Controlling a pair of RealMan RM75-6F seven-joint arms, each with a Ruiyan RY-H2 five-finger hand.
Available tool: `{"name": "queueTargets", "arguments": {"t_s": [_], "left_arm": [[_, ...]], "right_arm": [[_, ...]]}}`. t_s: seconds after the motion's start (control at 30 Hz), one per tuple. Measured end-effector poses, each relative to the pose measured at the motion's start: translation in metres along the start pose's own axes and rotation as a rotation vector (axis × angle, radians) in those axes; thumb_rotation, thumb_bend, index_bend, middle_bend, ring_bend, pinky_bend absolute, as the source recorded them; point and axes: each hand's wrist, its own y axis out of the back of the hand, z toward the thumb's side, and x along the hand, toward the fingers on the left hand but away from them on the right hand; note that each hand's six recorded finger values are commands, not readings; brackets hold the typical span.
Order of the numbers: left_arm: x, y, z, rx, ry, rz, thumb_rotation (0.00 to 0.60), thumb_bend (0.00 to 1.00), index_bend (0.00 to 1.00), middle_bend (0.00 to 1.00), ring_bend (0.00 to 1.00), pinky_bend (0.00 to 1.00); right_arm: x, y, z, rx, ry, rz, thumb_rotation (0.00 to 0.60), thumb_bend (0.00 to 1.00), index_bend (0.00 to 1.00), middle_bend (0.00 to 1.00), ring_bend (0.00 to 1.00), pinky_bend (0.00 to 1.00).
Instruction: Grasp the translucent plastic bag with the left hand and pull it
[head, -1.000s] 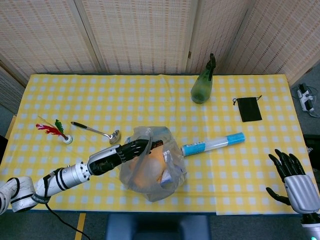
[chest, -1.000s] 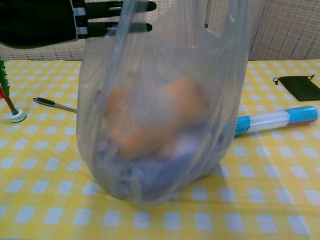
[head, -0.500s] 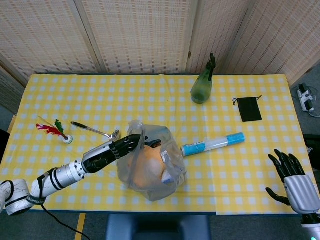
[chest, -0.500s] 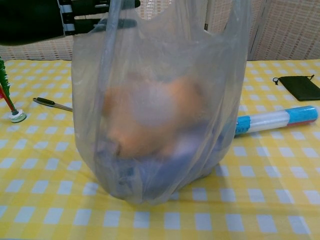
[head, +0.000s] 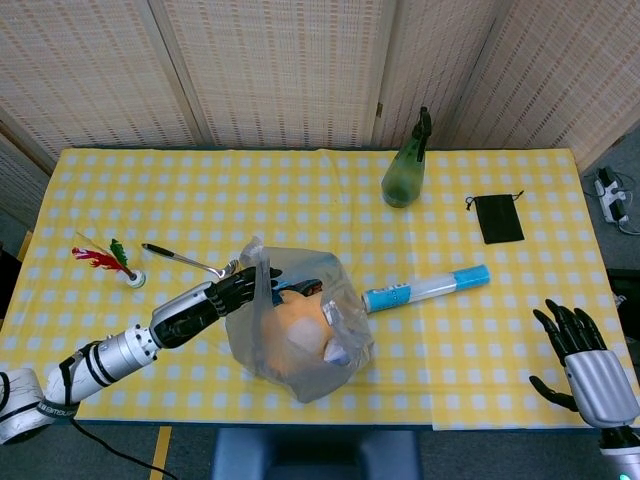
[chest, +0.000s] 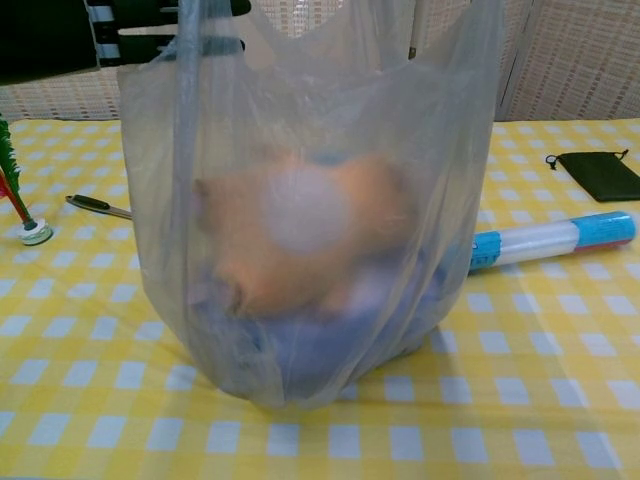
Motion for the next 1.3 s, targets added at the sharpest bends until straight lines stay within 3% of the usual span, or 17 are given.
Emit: {"name": "queueTargets", "arguments": {"t_s": [0.47,0.8,1.3], "left_arm": [[0.029,-0.015,-0.003,0.027,0.054,-0.117,0.229,0.09,0.0,0.01,0.01,0.02],[0.022,-0.024,-0.001,0.022,0.048,-0.158,0.226,0.09,0.0,0.12,0.1,0.11],[0.026,-0.044,-0.005,0.037,0.057,-0.214,0.226,0.09,0.0,0.13,0.1,0.1]], "right_arm": [[-0.001,-0.002,0.001,-0.011,0.008,0.017,0.59,0.23,0.0,0.0,0.0,0.0],[0.001,-0.001,0.002,-0.018,0.017,0.015,0.592,0.23,0.0,0.0,0.0,0.0],[0.002,0.0,0.003,-0.022,0.025,0.014,0.59,0.23,0.0,0.0,0.0,0.0]]}}
